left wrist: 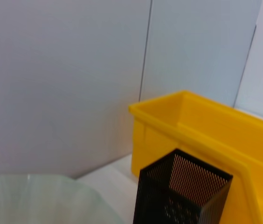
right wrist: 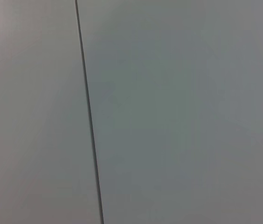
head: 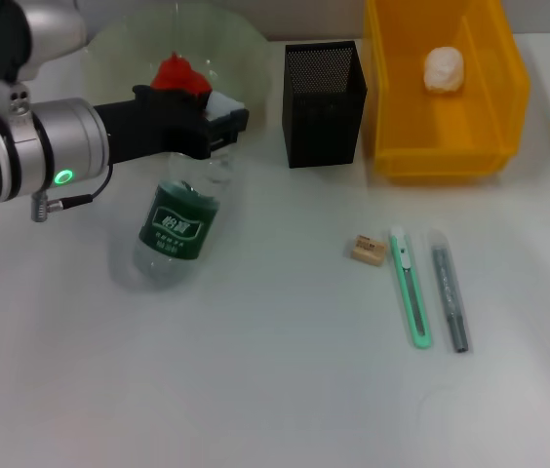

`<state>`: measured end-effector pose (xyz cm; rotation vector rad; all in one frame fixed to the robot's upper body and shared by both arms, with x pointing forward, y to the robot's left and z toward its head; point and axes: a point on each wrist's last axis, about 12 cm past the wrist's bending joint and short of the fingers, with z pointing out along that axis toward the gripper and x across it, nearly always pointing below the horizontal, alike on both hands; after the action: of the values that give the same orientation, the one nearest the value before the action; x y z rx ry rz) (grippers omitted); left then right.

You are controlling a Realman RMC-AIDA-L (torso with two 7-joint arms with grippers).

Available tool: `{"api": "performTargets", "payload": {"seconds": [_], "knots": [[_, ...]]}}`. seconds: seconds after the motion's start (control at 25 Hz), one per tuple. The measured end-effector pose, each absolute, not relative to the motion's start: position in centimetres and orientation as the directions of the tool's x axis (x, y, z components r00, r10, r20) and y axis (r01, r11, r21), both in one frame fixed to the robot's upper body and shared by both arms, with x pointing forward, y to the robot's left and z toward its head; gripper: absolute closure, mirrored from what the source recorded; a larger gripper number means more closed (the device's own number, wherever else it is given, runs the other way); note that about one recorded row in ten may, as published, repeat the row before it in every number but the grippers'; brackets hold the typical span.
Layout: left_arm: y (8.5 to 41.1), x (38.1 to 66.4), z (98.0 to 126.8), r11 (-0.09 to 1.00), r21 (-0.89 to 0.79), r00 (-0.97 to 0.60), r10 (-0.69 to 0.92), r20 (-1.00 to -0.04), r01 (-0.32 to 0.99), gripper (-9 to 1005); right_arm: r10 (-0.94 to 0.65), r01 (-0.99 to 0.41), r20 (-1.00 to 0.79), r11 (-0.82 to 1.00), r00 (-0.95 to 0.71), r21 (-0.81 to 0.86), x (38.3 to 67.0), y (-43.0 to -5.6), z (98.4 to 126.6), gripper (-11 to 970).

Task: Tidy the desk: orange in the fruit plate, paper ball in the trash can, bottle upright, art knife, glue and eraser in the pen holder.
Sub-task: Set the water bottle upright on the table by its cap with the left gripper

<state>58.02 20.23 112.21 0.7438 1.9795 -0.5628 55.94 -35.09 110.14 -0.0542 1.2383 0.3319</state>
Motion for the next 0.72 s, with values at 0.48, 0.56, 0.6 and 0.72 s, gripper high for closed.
{"api": "performTargets", "payload": {"seconds": [0.48, 0.56, 0.6, 0.72], "knots": [[22.5, 56.4, 110.8, 0.728, -0.093, -0.278, 0.138, -0.951, 0.68, 550, 0.217, -0.273, -0.936, 0.952, 0.276, 0.141, 56.4, -34.9, 110.2, 251], [22.7, 56.2, 110.7, 0.729, -0.083, -0.264, 0.138, -0.955, 0.68, 550, 0.218, -0.275, -0.936, 0.951, 0.277, 0.14, 56.5, -34.9, 110.3, 251], [22.7, 56.1, 110.7, 0.727, -0.073, -0.255, 0.143, -0.956, 0.683, 550, 0.218, -0.277, -0.935, 0.951, 0.278, 0.14, 56.6, -34.8, 110.3, 251], [22.5, 56.0, 110.6, 0.722, -0.058, -0.242, 0.154, -0.958, 0.689, 551, 0.219, -0.284, -0.934, 0.949, 0.281, 0.138, 56.8, -34.6, 110.5, 251]]}}
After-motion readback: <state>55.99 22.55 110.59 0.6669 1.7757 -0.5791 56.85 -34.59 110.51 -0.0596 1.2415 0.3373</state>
